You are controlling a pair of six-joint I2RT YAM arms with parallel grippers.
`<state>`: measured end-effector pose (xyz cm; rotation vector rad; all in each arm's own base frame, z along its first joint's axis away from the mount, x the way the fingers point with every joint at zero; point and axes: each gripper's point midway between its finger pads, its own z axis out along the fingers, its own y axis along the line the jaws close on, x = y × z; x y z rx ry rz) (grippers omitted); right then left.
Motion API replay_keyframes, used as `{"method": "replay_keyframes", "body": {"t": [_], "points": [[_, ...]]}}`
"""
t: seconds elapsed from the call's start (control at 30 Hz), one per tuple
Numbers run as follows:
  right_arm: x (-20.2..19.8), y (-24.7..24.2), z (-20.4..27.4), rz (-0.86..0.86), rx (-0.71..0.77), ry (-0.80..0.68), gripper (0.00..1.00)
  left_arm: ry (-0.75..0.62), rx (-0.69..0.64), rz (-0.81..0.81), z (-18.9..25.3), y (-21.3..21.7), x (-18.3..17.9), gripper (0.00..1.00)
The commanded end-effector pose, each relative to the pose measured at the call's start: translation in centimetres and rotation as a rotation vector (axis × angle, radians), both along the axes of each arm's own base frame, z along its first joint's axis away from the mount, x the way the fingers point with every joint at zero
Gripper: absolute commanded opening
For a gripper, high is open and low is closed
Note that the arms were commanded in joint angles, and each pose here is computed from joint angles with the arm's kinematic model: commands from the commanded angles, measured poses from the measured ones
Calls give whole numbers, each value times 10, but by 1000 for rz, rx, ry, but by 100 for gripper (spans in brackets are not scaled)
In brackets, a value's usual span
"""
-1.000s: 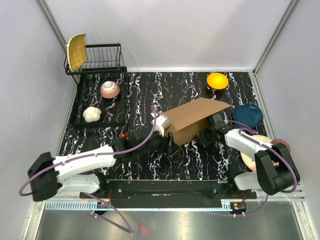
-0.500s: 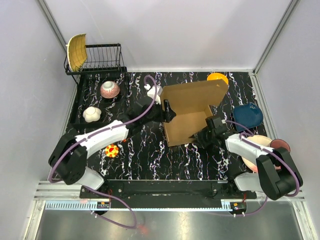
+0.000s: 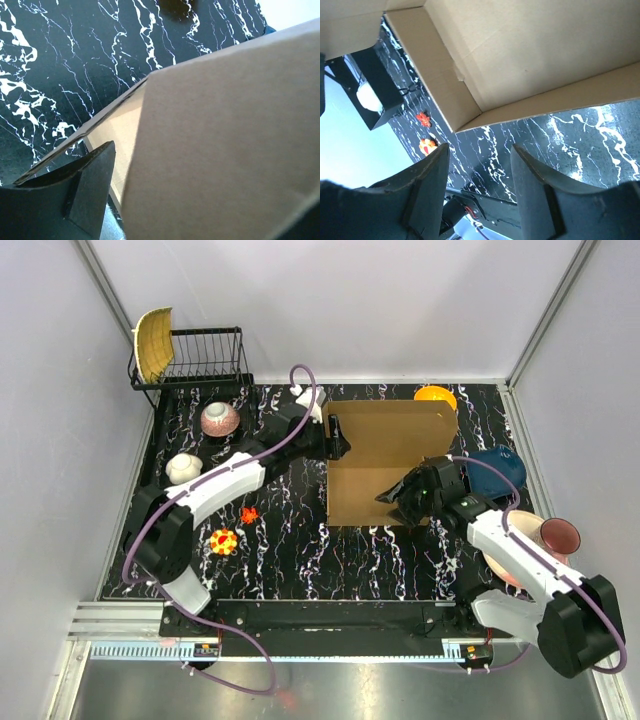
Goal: Fold the paper box
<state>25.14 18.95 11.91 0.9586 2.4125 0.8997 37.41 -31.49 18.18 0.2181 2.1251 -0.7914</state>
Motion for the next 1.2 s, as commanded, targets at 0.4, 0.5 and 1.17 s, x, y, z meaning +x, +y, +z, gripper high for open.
{"method": "replay_keyframes", "body": {"t": [0.4, 0.5, 1.17], "points": [[55, -4, -25, 288, -475, -239, 52, 21, -134, -1, 55, -28, 52, 73], [51, -1, -37, 329, -533, -231, 51, 74, -125, 26, 40, -31, 71, 73], [41, 3, -58, 398, -647, -215, 51, 10, -188, 139, 66, 29, 84, 74]]}}
